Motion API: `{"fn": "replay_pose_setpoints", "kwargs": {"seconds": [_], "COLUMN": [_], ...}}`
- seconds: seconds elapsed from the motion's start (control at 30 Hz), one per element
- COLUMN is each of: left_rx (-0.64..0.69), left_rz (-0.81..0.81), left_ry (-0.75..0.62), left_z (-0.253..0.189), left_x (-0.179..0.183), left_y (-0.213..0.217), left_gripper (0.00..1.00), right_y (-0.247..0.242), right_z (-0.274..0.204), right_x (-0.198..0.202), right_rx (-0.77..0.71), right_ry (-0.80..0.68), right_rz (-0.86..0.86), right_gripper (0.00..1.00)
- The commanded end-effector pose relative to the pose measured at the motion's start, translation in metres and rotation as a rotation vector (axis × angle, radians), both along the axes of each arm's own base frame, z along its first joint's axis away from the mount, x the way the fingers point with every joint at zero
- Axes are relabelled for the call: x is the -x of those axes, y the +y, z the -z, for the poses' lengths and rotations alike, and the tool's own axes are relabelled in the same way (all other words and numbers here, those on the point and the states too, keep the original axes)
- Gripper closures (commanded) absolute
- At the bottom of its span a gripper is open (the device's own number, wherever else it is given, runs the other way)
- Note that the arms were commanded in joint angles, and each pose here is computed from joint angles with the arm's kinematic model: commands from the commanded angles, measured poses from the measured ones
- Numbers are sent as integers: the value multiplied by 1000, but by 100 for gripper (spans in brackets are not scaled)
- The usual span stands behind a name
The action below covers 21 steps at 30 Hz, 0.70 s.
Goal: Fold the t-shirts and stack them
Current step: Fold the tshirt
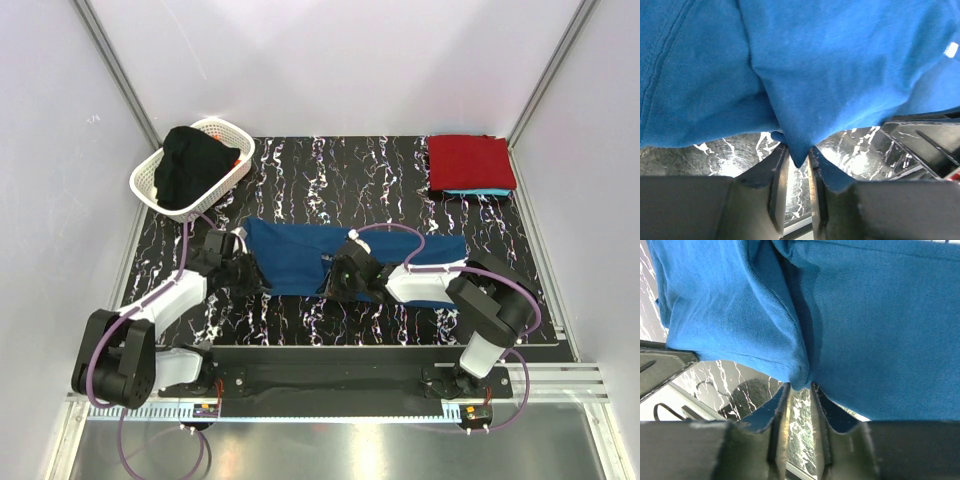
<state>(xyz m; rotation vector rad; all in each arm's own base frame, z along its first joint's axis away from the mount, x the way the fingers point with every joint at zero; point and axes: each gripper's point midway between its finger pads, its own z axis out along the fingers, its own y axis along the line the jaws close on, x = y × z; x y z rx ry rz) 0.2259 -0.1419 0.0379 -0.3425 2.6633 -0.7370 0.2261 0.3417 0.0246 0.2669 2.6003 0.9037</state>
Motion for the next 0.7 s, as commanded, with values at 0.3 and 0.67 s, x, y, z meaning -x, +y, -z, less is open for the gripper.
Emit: {"fn": "replay_pose_setpoints", "kwargs": {"seconds": [0.3, 0.67], "left_rx": [143, 135], "left_rz": [39, 33], "left_ry": [-75, -78], "left_z": [-48, -52], "left_x": [-15, -27], "left_y": [-23, -25], "left_gripper": [80, 71], "right_y": [18, 15], "right_z": [-33, -32], "right_x": [-15, -17], "right_rx": [-56, -44], "right_ry": [-53, -49], "right_rz": [16, 37], "right_gripper": [67, 64]}}
